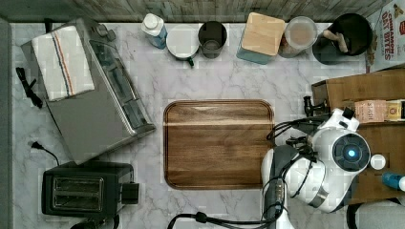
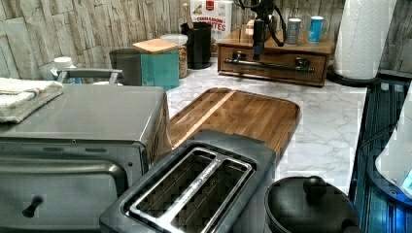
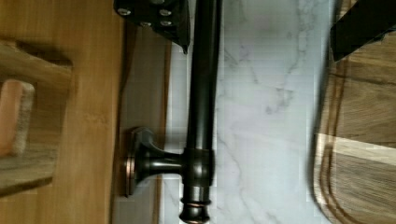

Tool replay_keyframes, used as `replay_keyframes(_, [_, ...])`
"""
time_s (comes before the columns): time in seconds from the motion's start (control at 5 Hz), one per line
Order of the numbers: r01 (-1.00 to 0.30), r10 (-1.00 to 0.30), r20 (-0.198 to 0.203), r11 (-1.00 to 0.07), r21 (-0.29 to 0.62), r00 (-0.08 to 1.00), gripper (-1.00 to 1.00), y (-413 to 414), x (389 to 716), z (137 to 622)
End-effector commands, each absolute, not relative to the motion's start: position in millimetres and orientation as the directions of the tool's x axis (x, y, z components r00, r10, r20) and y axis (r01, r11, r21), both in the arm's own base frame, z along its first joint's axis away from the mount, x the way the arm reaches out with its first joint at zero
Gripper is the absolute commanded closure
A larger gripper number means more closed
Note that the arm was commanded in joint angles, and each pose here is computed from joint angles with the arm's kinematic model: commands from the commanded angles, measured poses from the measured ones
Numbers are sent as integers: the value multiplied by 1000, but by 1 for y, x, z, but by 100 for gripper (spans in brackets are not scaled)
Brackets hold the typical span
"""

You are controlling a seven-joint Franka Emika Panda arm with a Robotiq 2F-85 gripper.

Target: Open the drawer.

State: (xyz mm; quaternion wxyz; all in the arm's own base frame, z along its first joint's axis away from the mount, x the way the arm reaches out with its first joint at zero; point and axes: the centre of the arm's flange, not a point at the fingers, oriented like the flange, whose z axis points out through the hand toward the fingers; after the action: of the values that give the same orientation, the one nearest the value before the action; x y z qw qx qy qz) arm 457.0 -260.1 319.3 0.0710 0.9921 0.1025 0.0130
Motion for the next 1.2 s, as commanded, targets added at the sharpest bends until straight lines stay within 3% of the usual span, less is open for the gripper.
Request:
replay_keyframes(0.2, [128, 150, 119, -976, 174, 981, -100, -316, 446, 317])
replay_keyframes(0.4, [139, 156, 113, -979, 147, 981, -100, -325, 448, 301])
replay_keyframes(0.6, [135, 151, 133, -984, 119, 980, -100, -321, 444, 279])
replay_keyframes(1.2, [62, 75, 151, -994, 86, 986, -100, -277, 437, 262])
